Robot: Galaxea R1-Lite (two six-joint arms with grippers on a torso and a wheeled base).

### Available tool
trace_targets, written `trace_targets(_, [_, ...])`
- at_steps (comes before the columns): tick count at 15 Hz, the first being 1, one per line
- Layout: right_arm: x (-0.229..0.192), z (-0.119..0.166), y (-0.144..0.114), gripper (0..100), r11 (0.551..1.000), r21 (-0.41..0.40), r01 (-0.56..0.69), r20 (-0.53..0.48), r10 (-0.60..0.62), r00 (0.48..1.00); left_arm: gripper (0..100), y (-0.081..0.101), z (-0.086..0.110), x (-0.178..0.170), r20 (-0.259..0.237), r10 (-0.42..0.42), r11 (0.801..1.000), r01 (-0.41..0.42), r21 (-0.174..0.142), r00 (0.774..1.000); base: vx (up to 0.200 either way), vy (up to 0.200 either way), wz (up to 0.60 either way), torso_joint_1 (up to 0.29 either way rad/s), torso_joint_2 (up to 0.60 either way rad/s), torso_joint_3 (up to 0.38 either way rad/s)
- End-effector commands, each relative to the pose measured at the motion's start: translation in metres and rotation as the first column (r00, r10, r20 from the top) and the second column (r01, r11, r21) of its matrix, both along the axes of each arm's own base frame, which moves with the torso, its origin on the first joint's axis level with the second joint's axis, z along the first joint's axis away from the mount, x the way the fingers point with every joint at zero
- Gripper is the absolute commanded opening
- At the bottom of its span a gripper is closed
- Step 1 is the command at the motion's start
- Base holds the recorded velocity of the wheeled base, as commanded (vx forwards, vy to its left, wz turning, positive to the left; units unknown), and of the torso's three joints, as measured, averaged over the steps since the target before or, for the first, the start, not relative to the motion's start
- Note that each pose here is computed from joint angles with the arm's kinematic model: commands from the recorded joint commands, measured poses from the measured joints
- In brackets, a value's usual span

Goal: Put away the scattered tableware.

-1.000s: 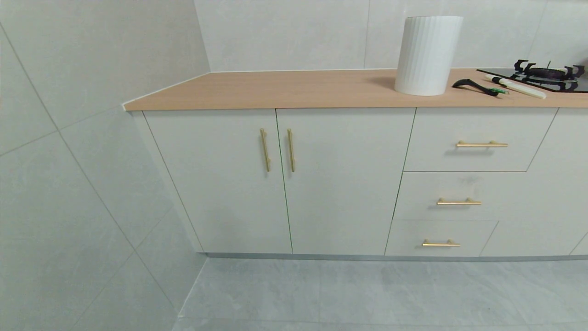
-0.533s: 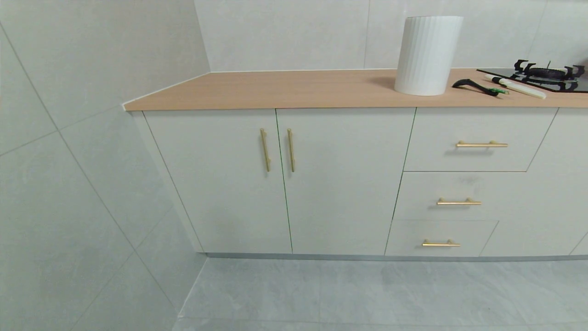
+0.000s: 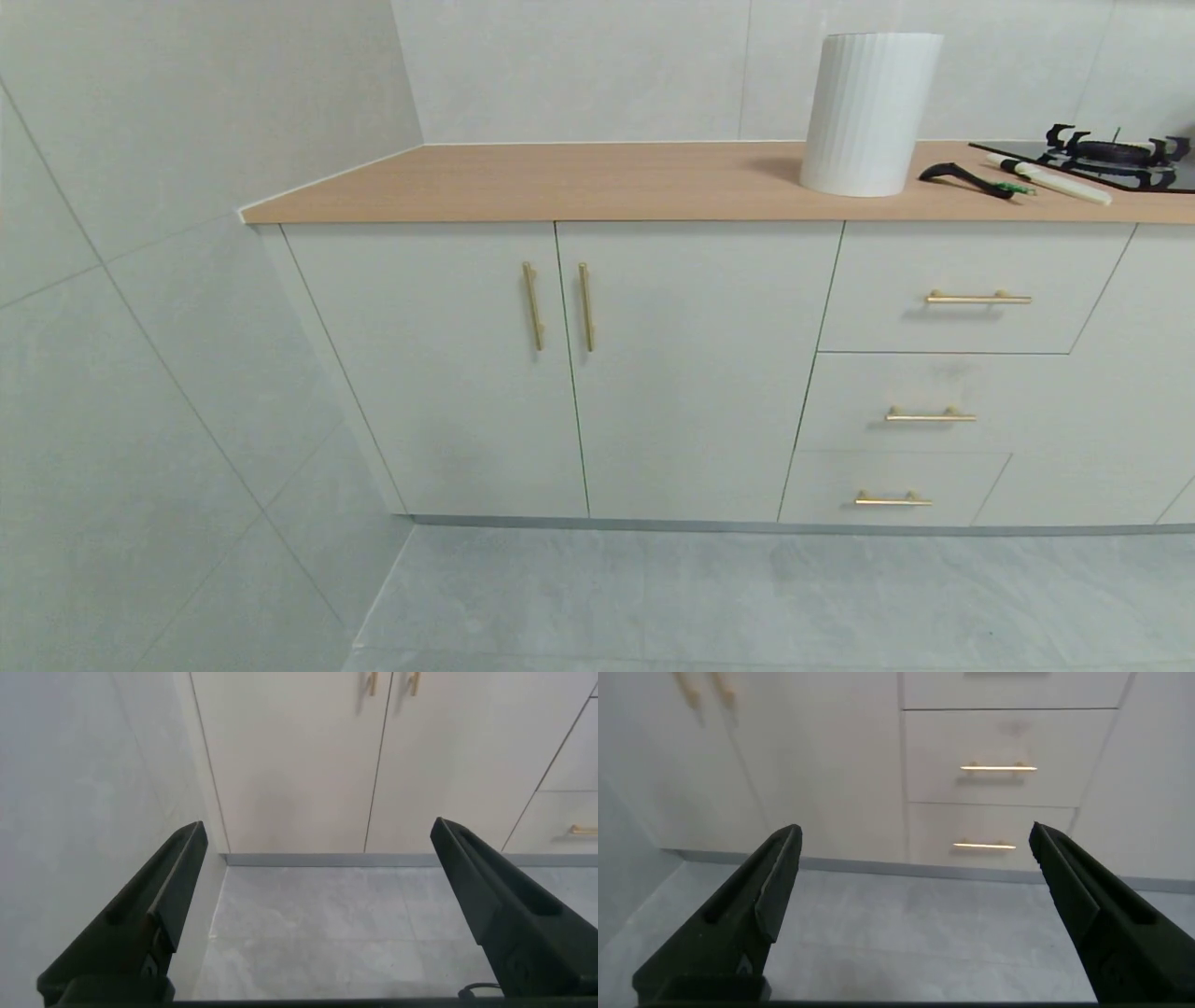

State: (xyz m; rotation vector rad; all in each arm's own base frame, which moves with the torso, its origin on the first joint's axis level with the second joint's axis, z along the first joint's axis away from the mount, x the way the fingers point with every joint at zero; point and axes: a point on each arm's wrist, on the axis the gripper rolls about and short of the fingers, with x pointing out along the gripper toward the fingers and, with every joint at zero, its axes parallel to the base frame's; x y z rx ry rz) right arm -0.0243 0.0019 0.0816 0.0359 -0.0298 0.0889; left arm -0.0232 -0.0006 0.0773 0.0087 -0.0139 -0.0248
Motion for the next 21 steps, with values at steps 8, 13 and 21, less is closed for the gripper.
trace_targets(8, [0.0001, 0.0001, -0.0005, 100, 1.0, -0.023, 0.018, 0.003, -0.018, 1.0, 100, 0.0, 0.0001, 0.0001, 0.0, 0.0, 1.0, 0.0, 0.001, 1.0, 0.0, -0.125, 0.0, 0.004, 0.0, 0.001])
trace_targets(13, [0.0002, 0.0002, -0.0005, 100, 1.0, -0.023, 0.018, 0.001, -0.018, 1.0, 100, 0.0, 0.0001, 0.0001, 0.0, 0.0, 1.0, 0.0, 0.001, 1.0, 0.0, 0.0, 0.0, 0.0, 0.0, 0.0])
trace_targets(21, [0.0002, 0.0002, -0.0005, 100, 1.0, -0.023, 0.018, 0.001, -0.018, 1.0, 100, -0.0001, 0.0001, 0.0001, 0.0, -0.001, 1.0, 0.001, 0.007, 1.0, 0.0, -0.05, 0.0, 0.001, 0.0, 0.001])
